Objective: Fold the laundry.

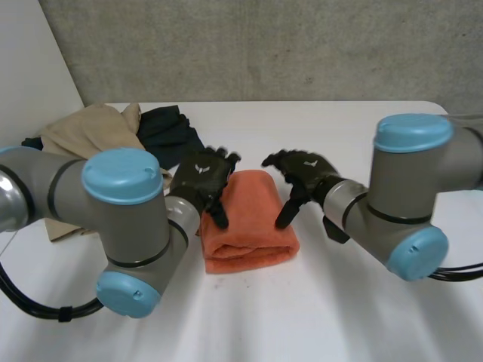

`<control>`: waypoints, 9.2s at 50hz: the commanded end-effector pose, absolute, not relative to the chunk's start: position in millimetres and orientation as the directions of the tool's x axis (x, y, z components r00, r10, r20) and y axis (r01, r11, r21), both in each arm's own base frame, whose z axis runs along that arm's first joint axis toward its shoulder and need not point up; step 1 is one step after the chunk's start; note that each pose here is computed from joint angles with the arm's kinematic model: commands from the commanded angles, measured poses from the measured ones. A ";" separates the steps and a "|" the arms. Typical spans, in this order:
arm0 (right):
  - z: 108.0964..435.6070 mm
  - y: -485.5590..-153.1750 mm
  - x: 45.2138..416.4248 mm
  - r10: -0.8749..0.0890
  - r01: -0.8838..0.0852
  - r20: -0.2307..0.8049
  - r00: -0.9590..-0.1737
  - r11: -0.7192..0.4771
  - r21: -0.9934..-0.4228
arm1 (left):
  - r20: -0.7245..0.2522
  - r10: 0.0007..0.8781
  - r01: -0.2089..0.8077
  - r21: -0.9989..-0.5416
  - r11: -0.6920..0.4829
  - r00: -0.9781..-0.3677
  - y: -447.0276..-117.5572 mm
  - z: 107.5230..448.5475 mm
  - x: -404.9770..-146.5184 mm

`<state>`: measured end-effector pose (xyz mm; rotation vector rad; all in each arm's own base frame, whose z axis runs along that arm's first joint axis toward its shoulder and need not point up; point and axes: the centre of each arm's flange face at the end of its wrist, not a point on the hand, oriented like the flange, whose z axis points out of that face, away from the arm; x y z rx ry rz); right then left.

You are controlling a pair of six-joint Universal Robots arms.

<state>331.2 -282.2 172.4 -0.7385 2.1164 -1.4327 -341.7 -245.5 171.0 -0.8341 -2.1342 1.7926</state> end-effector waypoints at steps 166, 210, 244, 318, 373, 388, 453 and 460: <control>180.8 -486.5 -23.9 -0.068 -0.458 0.488 -0.870 -0.251 -0.853 | -0.075 0.873 0.103 -0.994 -0.028 -0.482 -191.4 283.3 -321.1; 304.4 -324.3 196.0 -0.319 -0.177 0.408 -0.855 -0.562 -0.808 | -0.165 0.664 0.054 -0.981 -0.184 -0.729 -264.6 315.6 -275.0; 155.1 -246.5 250.7 -0.559 -0.438 0.499 -0.662 -0.252 -0.863 | -0.614 0.328 0.535 -0.788 -0.305 -0.718 -479.0 138.4 -194.7; 189.4 -326.2 188.2 -0.643 -0.792 0.640 -0.421 -0.084 -0.605 | -0.087 0.458 0.268 -0.899 0.348 -0.885 -259.6 163.3 -255.0; 217.3 -186.6 205.4 -0.945 -0.574 -0.034 -0.325 0.226 -0.787 | -0.118 0.413 0.149 -0.988 0.042 -0.903 -332.1 248.5 -277.6; 265.7 -254.1 174.4 -0.788 -0.675 0.329 -0.521 0.143 -0.724 | -0.220 0.482 0.220 -0.974 -0.056 -0.848 -291.6 271.5 -297.8; 224.2 -437.6 339.7 -0.460 -0.234 0.422 -0.781 -0.411 -0.881 | -0.376 0.507 0.236 -0.918 -0.319 -0.776 -236.6 321.0 -320.8; 337.1 -435.4 319.8 -0.215 -0.153 0.375 -0.902 -0.651 -0.743 | -0.432 0.231 0.218 -0.763 -0.609 -0.872 -304.0 385.7 -318.3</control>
